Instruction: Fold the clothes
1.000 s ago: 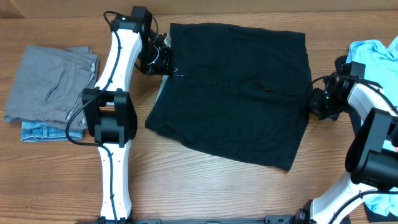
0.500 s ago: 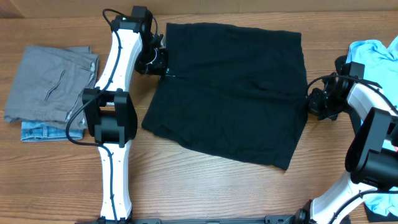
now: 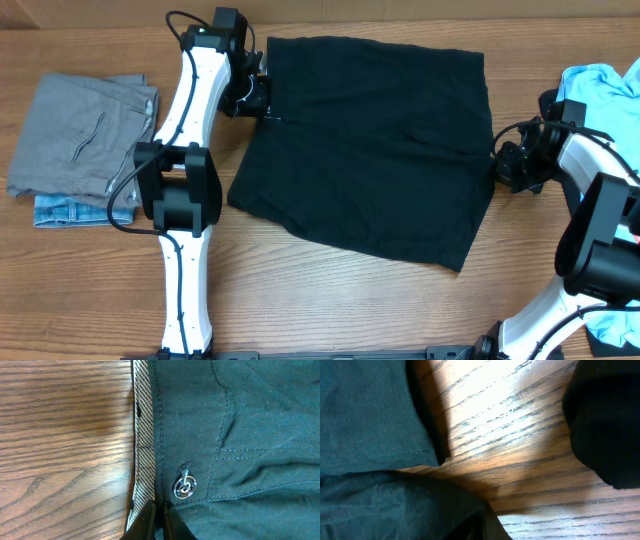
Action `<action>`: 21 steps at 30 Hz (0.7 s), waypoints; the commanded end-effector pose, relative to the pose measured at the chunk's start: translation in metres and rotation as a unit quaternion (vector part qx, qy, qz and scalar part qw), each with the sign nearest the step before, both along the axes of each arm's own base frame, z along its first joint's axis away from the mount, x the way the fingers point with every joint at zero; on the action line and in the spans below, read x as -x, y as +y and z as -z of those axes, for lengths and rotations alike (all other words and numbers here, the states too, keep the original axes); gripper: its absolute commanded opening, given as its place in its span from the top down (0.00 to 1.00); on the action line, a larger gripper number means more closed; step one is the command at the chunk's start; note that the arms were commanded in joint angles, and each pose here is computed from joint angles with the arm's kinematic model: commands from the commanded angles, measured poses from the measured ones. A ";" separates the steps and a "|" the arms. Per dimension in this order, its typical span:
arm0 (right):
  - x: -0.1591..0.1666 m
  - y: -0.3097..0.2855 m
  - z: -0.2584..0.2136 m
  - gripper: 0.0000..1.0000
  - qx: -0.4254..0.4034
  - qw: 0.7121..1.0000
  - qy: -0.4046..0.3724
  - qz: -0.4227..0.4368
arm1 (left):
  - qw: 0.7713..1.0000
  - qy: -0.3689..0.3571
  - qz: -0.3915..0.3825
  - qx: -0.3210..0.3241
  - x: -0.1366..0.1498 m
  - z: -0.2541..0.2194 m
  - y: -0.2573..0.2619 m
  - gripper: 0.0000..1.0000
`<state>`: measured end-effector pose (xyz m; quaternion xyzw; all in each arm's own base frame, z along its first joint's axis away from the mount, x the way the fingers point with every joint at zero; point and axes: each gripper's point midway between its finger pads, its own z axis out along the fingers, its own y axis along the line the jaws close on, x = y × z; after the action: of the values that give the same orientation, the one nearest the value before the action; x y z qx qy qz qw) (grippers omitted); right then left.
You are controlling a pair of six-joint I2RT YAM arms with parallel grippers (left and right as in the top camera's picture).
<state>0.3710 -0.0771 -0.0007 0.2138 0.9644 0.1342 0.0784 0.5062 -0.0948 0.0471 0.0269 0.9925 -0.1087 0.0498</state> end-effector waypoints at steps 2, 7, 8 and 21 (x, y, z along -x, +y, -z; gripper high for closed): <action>0.015 0.002 0.020 0.96 0.003 0.999 0.035 -0.001 | 1.000 -0.009 -0.001 -0.017 -0.002 -0.004 0.009 0.91; 0.015 0.002 0.020 0.96 0.003 0.999 0.035 -0.001 | 1.000 -0.007 -0.001 -0.020 -0.001 -0.003 0.009 0.88; 0.015 0.002 0.020 0.96 0.003 0.999 0.035 -0.001 | 1.000 -0.006 -0.001 -0.020 0.000 -0.002 0.010 0.87; 0.007 -0.004 0.012 0.40 0.011 1.000 0.028 0.001 | 1.000 -0.021 -0.012 -0.007 -0.006 -0.020 0.005 0.57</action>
<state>0.3724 -0.0728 0.0027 0.2157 0.9624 0.1462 0.0766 0.5048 -0.0895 0.0454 0.0249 0.9941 -0.0945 0.0467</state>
